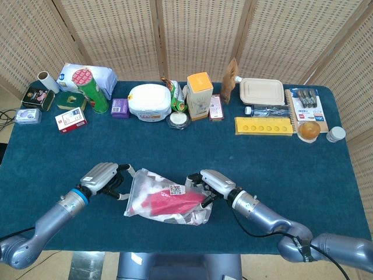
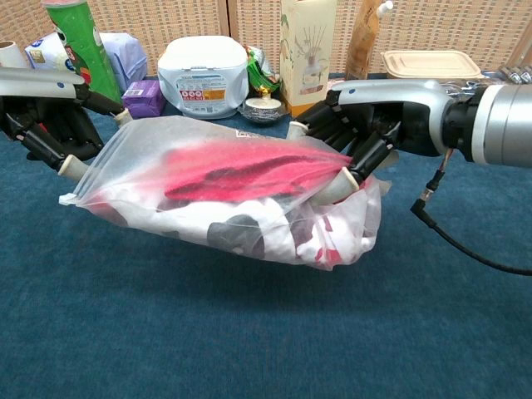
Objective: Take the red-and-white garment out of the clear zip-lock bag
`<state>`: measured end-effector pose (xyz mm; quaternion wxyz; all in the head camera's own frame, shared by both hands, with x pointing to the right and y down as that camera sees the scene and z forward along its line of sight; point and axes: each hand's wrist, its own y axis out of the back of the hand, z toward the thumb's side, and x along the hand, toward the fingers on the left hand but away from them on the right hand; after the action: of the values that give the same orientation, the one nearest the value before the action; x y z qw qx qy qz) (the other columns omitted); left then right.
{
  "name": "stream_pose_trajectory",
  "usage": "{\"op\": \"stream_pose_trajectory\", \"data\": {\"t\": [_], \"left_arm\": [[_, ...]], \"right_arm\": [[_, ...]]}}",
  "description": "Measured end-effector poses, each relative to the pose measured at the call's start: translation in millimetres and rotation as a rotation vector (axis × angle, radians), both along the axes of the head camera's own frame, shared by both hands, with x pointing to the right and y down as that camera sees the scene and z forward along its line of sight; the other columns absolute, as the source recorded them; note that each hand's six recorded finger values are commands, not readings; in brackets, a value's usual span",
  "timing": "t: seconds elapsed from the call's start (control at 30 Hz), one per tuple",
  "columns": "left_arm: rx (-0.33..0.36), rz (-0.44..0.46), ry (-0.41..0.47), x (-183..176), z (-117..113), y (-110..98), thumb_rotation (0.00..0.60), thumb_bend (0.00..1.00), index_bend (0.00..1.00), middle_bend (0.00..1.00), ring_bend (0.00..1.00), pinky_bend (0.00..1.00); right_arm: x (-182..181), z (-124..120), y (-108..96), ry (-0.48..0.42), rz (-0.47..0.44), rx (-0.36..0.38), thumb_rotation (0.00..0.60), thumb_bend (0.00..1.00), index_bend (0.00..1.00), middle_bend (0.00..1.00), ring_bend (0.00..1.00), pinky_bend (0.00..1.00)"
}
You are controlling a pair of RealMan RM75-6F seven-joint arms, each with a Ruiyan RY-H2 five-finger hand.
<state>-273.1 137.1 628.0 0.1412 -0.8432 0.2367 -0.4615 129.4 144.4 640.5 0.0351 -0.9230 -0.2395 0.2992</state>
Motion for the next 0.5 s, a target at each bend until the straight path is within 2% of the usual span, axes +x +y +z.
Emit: {"op": "stream_pose_trajectory", "data": {"t": [0.1,0.17,0.33,0.5], "left_arm": [[-0.014,0.016,0.010,8.5,4.3,1.7,0.407,0.16,0.37,0.87,0.89,0.81],[-0.028,0.021,0.015,12.4,6.4,2.9,0.389,0.15,0.37,0.86,0.89,0.81],[-0.038,0.033,0.024,21.0,9.5,2.2,0.390,0.16,0.37,0.86,0.89,0.81],[-0.028,0.047,0.029,28.1,10.4,2.3,0.394,0.24,0.37,0.87,0.89,0.81]], "right_arm": [[-2.6,0.5,-0.3,-0.005,0.001,-0.005,0.600,0.22,0.65,0.77,1.00,1.00],[-3.4,0.6,-0.5,-0.008,0.003,-0.007,0.600,0.22,0.65,0.77,1.00,1.00],[-5.6,0.7,-0.5,-0.014,0.006,-0.011,0.600,0.22,0.65,0.77,1.00,1.00],[-8.0,1.8,0.7,-0.014,0.003,-0.018,0.600,0.22,0.65,0.77,1.00,1.00]]}}
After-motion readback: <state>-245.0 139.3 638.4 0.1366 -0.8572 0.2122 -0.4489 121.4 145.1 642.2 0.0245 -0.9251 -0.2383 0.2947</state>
